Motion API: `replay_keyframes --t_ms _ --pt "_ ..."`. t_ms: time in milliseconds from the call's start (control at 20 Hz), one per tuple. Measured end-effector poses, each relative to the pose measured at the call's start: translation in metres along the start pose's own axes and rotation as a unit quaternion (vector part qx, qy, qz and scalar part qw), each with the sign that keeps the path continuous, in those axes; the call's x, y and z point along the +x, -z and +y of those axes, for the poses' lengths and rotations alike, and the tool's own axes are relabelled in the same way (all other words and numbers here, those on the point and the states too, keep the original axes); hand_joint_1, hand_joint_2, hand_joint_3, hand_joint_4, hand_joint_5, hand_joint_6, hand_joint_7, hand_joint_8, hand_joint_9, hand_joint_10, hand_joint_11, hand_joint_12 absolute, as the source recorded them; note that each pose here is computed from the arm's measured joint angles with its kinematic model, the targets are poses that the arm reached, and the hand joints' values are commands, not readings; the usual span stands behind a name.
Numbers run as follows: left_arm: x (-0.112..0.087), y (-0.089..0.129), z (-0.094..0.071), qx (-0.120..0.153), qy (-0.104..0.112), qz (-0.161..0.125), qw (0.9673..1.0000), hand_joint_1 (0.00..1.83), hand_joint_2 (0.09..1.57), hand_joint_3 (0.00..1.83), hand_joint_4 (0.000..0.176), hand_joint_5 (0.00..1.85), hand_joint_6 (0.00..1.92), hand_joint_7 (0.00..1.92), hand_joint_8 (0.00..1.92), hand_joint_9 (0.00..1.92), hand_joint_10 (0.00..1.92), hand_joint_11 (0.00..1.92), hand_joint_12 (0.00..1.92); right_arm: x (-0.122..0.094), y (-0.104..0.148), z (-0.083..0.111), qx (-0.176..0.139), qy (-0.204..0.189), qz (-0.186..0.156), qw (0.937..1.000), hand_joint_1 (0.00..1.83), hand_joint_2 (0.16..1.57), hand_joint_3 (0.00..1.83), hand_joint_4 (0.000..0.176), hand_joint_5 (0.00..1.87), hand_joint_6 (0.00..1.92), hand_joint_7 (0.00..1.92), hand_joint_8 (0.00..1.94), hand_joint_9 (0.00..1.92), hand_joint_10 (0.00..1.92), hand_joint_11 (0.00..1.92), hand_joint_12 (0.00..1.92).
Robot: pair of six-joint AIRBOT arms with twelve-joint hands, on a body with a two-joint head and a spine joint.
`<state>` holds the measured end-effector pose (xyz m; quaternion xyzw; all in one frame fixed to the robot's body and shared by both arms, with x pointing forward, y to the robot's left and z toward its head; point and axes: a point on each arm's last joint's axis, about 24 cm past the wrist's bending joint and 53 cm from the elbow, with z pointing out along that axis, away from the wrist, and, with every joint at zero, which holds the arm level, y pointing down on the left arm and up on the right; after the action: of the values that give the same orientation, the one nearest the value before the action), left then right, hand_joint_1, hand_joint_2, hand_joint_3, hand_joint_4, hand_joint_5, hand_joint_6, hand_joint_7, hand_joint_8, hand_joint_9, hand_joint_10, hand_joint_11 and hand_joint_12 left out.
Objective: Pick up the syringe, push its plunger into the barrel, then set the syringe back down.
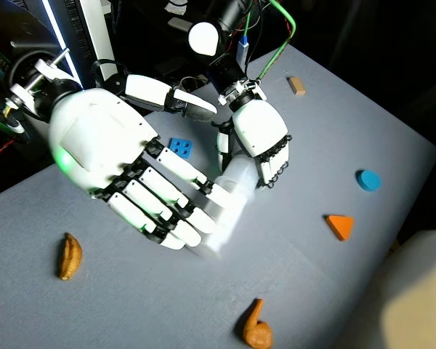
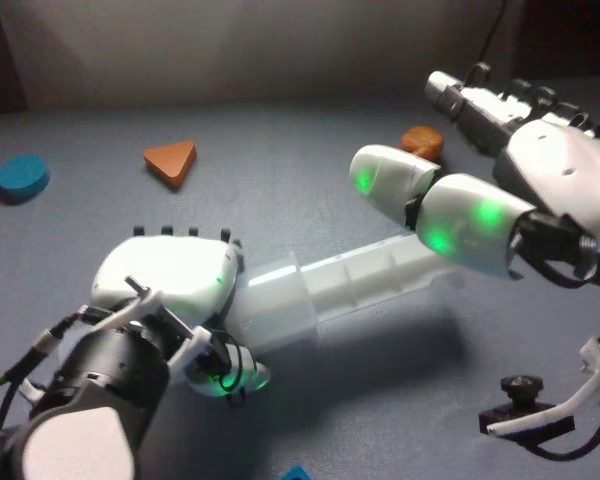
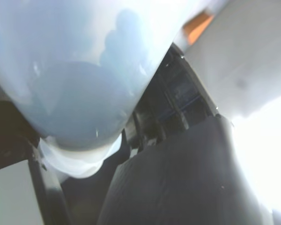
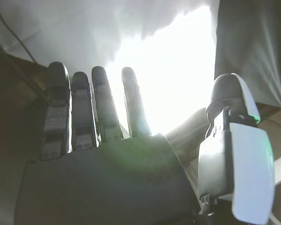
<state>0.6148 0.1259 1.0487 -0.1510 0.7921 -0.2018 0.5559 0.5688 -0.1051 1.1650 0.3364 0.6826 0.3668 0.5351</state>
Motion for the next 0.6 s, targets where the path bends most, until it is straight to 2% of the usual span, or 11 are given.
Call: replay_keyframes --t_ms 50,100,150,250,350,450,500,550,600 --pt "-0.005 0.000 -0.003 0.012 -0.001 -0.003 0.9999 1.36 1.17 0.00 0.000 0.85 0.91 0.85 1.22 0.84 1.44 0.90 1.14 -0.003 0.003 0.002 -0.003 -0.002 -0.004 1.0000 0.05 1.00 0.00 0.109 0.10 0.00 0.08 0.00 0.05 0.00 0.00 0.62" --pt "-0.012 0.000 -0.004 0.020 -0.010 -0.008 0.9997 1.46 1.15 0.00 0.000 0.86 0.84 0.84 1.18 0.82 1.35 0.85 1.46 -0.006 0.005 0.005 -0.005 -0.006 -0.008 0.9999 0.06 1.00 0.00 0.109 0.10 0.00 0.08 0.00 0.05 0.00 0.00 0.62" --pt "-0.021 0.000 -0.004 0.029 -0.022 -0.015 0.9992 1.49 1.15 0.00 0.000 0.85 0.84 0.82 1.19 0.83 1.33 0.82 1.55 -0.008 0.007 0.006 -0.005 -0.013 -0.010 0.9998 0.07 1.00 0.00 0.109 0.10 0.00 0.08 0.00 0.05 0.00 0.00 0.62" --pt "-0.033 0.000 -0.001 0.034 -0.035 -0.022 0.9986 1.49 1.15 0.00 0.000 0.85 0.84 0.82 1.20 0.82 1.33 0.84 1.55 -0.010 0.012 0.007 -0.004 -0.032 -0.012 0.9994 0.07 1.00 0.00 0.109 0.10 0.00 0.08 0.00 0.04 0.00 0.00 0.61" --pt "-0.042 0.000 -0.003 0.051 -0.054 -0.022 0.9970 1.49 1.15 0.00 0.000 0.86 0.84 0.82 1.20 0.82 1.34 0.82 1.57 -0.016 0.016 0.011 -0.009 -0.055 -0.020 0.9982 0.08 1.00 0.00 0.109 0.10 0.00 0.08 0.00 0.04 0.00 0.00 0.61" --pt "-0.050 0.001 -0.003 0.059 -0.066 -0.022 0.9958 1.49 1.15 0.00 0.000 0.86 0.83 0.82 1.20 0.81 1.34 0.83 1.57 -0.022 0.017 0.008 -0.007 -0.106 -0.032 0.9939 0.08 1.00 0.00 0.109 0.10 0.00 0.08 0.00 0.03 0.00 0.00 0.61" --pt "-0.053 0.001 -0.003 0.061 -0.063 -0.020 0.9959 1.37 1.17 0.00 0.000 0.85 0.93 0.81 1.25 0.84 1.43 0.87 1.18 -0.026 0.017 0.004 -0.001 -0.117 -0.039 0.9924 0.08 1.00 0.00 0.109 0.10 0.00 0.07 0.00 0.03 0.00 0.00 0.61" --pt "-0.056 0.001 -0.003 0.065 -0.055 -0.020 0.9962 1.46 1.15 0.00 0.000 0.86 0.85 0.81 1.21 0.82 1.36 0.85 1.48 -0.028 0.017 -0.001 0.007 -0.125 -0.043 0.9912 0.08 1.00 0.00 0.109 0.09 0.00 0.07 0.00 0.03 0.00 0.00 0.61" --pt "-0.061 0.001 -0.002 0.068 -0.048 -0.021 0.9963 1.46 1.15 0.00 0.000 0.86 0.85 0.81 1.21 0.82 1.36 0.85 1.48 -0.030 0.018 -0.008 0.015 -0.135 -0.046 0.9896 0.08 1.00 0.00 0.109 0.09 0.00 0.07 0.00 0.03 0.00 0.00 0.61"
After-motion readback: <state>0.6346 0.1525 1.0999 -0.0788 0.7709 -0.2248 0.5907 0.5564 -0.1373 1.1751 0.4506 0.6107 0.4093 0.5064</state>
